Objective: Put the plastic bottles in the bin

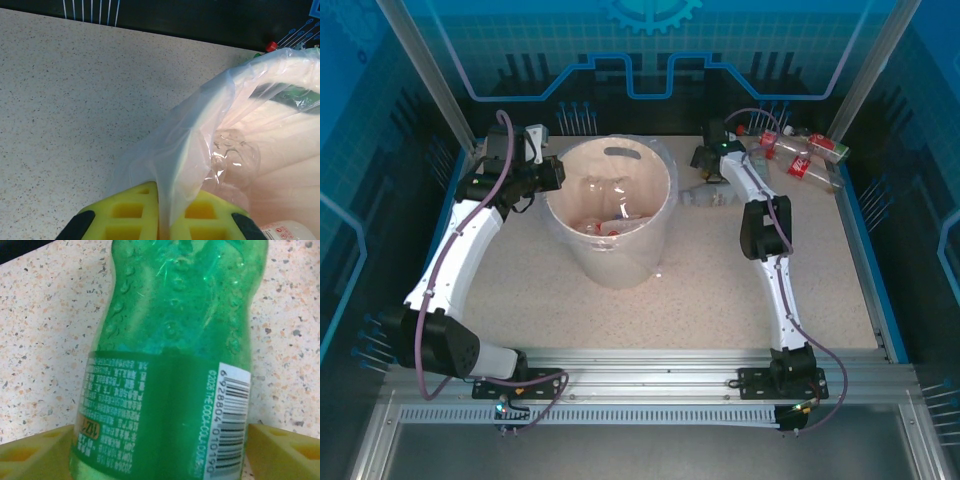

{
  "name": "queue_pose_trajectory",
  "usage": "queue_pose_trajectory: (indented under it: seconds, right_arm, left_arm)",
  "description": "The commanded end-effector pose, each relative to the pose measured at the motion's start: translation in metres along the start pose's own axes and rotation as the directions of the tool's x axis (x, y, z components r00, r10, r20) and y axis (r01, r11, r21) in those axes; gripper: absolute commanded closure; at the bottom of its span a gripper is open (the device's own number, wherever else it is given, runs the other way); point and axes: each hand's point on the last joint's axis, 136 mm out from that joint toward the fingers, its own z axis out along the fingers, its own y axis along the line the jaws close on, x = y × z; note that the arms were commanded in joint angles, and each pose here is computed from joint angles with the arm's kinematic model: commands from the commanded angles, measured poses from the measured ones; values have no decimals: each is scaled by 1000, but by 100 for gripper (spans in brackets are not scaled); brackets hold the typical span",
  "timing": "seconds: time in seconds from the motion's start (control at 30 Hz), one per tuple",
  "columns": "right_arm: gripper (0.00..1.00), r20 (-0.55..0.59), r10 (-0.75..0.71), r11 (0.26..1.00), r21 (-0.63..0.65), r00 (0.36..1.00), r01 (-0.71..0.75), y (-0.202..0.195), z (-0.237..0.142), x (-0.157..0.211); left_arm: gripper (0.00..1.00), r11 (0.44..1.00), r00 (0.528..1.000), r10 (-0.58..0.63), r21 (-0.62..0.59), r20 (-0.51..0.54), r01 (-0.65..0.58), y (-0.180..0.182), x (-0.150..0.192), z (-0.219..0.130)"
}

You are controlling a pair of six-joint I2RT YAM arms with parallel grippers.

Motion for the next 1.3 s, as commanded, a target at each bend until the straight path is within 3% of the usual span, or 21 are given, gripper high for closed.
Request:
queue_pose_trajectory:
  seconds: [0.0,0.1,0.27,0.43,0.63,0.97,1.27]
  right_arm:
    - [24,3,22,1000,-10,1000,-22,-5,9,0]
    - [34,14,17,999,-32,1000,-16,-3,3,-6]
    - [36,57,0,997,-75,998,4,0,-21,-30]
    - [49,101,-52,987,-143,994,67,9,-55,-53]
    - [49,143,-137,962,-217,980,166,18,-113,-73]
    - [51,239,-259,845,-413,936,339,34,-283,-81]
    - [54,397,-440,637,-494,805,592,69,-442,-32]
  left_arm:
    - [100,994,998,-67,90,-7,68,-14,2,0]
    - [100,993,998,-67,95,-10,68,-15,2,1]
    - [100,993,998,-65,97,-16,66,-15,4,1]
    - [100,994,998,-57,92,-21,59,-14,6,2]
    - [100,989,997,-68,128,-30,71,-20,8,1]
    - [100,986,998,-63,154,-31,67,-25,9,-3]
    - [100,981,997,-56,183,-46,63,-33,13,-3]
